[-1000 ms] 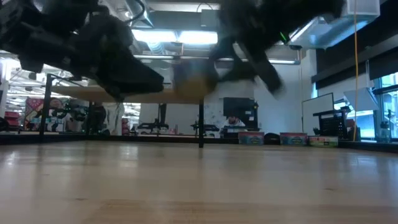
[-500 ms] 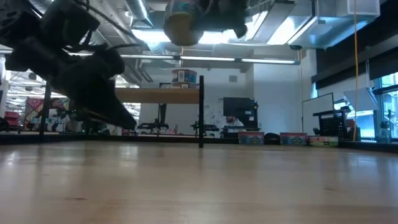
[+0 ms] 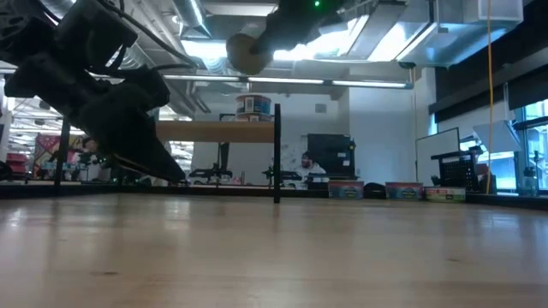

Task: Stack canned seafood by type on shelf
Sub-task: Put the blue tuna can on the shelf

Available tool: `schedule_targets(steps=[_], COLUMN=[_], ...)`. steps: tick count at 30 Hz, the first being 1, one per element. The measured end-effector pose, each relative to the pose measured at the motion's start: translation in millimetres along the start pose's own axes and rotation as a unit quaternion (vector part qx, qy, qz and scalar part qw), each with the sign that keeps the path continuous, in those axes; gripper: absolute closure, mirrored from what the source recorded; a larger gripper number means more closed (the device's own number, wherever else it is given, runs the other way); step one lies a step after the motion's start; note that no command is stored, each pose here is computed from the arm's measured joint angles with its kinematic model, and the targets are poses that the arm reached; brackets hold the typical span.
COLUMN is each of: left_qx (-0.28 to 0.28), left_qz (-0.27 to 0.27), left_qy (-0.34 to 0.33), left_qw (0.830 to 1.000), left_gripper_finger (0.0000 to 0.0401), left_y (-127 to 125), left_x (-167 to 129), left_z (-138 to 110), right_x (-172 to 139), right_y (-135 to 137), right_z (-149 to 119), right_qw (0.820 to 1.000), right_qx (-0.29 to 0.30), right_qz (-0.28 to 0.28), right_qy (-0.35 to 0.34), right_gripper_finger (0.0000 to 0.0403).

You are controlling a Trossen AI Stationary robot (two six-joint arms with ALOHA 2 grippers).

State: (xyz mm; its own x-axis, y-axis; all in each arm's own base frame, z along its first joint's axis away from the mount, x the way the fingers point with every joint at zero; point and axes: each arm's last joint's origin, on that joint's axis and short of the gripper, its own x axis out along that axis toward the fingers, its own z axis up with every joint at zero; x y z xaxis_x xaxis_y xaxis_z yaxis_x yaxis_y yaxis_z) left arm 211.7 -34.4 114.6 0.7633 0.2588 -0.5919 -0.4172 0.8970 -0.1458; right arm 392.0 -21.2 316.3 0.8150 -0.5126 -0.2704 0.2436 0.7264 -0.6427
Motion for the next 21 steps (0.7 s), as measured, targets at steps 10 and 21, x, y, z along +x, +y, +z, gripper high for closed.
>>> schedule_targets(steps=[10, 21], left_qx=[-0.001, -0.001], left_qz=[-0.001, -0.001], left_qy=[-0.003, -0.003], left_qw=[1.000, 1.000], left_gripper_finger=[0.0258, 0.0258], left_y=[-0.4, -0.4], left_x=[0.0, 0.0], left_z=[0.7, 0.8], right_x=[32.0, 53.2], right_y=[22.6, 41.2], right_z=[-20.8, -39.2], right_qw=[0.999, 0.993], right_qx=[-0.008, -0.049], right_qz=[0.006, -0.039], right_qy=[0.038, 0.097], right_gripper_finger=[0.0208, 0.0208])
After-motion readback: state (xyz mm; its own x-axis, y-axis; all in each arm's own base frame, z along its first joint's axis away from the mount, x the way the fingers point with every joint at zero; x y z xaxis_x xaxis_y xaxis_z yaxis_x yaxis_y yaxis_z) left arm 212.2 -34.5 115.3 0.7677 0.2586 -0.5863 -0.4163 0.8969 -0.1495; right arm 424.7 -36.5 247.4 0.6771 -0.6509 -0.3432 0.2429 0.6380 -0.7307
